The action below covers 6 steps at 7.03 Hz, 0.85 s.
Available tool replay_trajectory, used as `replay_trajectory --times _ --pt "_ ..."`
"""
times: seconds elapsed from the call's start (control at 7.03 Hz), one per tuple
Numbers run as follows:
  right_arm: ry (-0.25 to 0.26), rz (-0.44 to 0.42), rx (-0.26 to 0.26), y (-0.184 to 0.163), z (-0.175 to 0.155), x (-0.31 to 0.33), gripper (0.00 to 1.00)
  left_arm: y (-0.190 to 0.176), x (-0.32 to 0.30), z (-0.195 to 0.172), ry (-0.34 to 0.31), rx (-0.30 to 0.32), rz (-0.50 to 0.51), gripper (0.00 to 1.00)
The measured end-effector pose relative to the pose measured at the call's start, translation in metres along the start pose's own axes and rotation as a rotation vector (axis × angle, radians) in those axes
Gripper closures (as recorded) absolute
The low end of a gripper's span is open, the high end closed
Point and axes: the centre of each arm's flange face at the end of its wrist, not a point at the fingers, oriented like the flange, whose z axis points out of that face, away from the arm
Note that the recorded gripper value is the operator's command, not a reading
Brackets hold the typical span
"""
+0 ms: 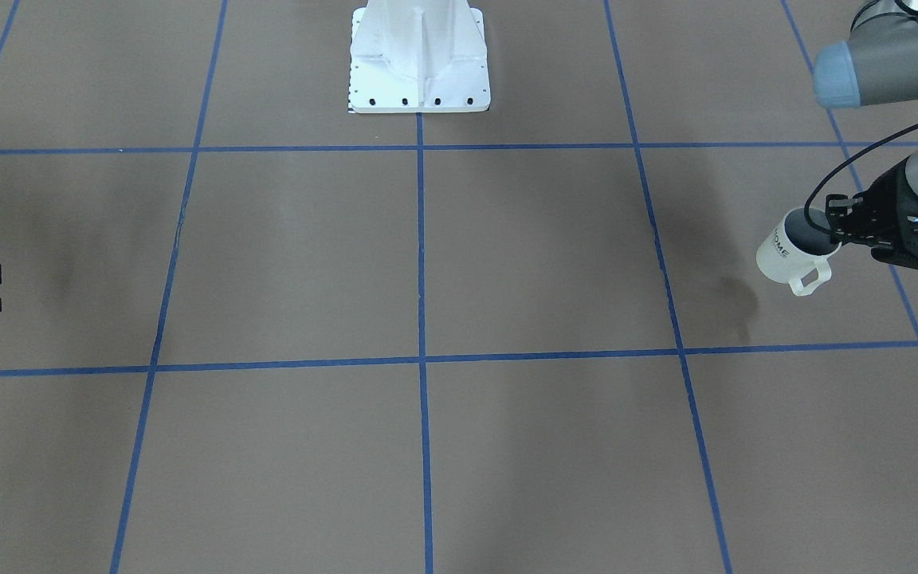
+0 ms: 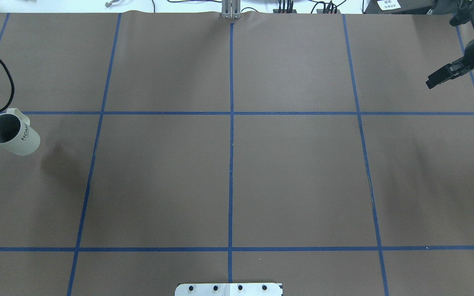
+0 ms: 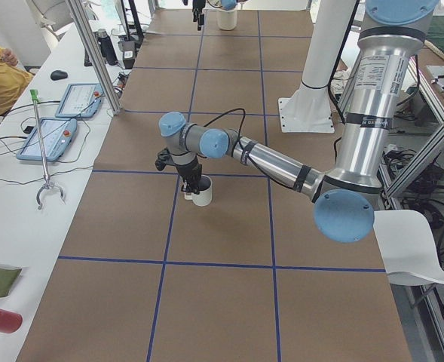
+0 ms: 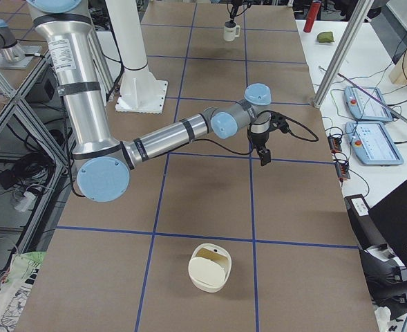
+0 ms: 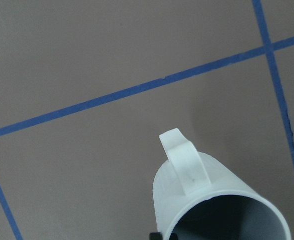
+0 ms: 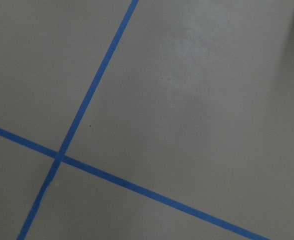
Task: Left arm hands cup to right arm to dump lemon
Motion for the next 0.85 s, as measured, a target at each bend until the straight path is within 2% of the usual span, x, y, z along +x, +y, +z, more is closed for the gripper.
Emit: replay_trajectory --times 0.14,0.28,0.43,0.71,0.85 --pt "-0.001 -0.005 -0.018 0.0 0.002 0.002 0.0 0.0 -0.007 0.01 0.017 -0.013 -0.007 0.62" --pt "-0.001 -0.004 -0.029 -0.002 0.003 0.001 0.0 0.001 -0.01 0.017 0.035 -0.023 -0.011 0.51" --pt "-0.001 -0.003 -0.034 -0.004 0.002 -0.001 0.0 0.0 -0.011 0.02 0.043 -0.028 -0.014 0.26" --pt "-0.005 0.0 -0.036 -0.005 0.001 -0.001 0.0 -0.003 -0.009 0.016 0.047 -0.02 -0.011 0.21" --pt "-0.004 0.007 -0.037 -0.002 0.001 0.001 0.0 -0.006 -0.014 0.002 0.047 0.005 -0.02 0.0"
